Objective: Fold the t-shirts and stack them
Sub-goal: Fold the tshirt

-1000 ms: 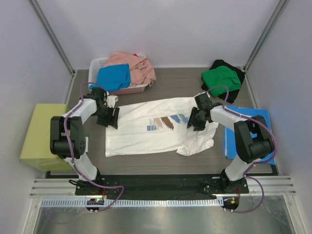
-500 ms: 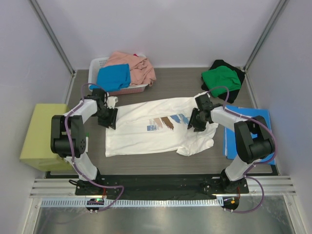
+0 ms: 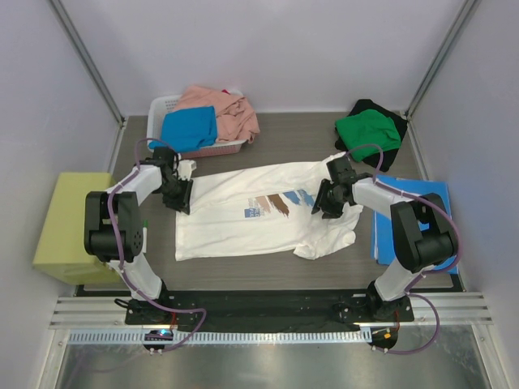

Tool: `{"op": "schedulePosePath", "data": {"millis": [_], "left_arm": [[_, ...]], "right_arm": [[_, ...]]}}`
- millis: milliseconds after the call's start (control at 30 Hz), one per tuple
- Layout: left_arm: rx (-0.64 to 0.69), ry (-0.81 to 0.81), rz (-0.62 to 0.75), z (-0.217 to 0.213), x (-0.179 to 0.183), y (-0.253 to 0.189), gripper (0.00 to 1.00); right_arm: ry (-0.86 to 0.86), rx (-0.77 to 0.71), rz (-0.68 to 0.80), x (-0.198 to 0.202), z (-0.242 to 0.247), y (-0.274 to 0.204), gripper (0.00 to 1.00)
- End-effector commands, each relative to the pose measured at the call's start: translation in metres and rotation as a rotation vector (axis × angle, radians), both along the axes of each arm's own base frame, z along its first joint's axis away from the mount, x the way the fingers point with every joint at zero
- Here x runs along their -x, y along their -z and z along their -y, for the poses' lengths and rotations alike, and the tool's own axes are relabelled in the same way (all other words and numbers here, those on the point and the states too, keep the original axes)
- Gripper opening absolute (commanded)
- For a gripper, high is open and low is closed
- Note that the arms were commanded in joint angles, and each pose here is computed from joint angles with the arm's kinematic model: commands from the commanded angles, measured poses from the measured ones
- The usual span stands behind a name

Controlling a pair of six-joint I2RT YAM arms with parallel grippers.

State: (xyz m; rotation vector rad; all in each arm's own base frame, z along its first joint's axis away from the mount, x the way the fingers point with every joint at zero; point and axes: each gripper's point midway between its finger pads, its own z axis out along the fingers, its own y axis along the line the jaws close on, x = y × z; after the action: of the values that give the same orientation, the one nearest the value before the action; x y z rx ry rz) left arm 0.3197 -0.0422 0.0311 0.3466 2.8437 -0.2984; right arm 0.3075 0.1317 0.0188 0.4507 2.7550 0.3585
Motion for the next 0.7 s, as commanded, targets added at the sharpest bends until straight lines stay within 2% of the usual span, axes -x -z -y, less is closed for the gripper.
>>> {"op": "schedulePosePath", "data": {"millis": [0, 167, 300, 667], "left_arm": [[-0.012, 0.009, 0.072, -0.001, -0.017, -0.013, 0.24], [-0.033, 0.022, 0.072, -0.005, -0.013, -0.012, 0.20], [-0.078, 0.027, 0.076, -0.013, -0.011, -0.012, 0.00], [-0.136, 0.064, 0.063, -0.024, -0.004, -0.008, 0.00]], "right_arm": [[0.018, 0.083, -0.092, 0.021, 0.017, 0.037, 0.47], [0.021, 0.085, -0.096, 0.022, 0.019, 0.038, 0.46], [0.022, 0.086, -0.094, 0.021, 0.020, 0.038, 0.46], [0.036, 0.080, -0.096, 0.021, 0.024, 0.038, 0.46]]}}
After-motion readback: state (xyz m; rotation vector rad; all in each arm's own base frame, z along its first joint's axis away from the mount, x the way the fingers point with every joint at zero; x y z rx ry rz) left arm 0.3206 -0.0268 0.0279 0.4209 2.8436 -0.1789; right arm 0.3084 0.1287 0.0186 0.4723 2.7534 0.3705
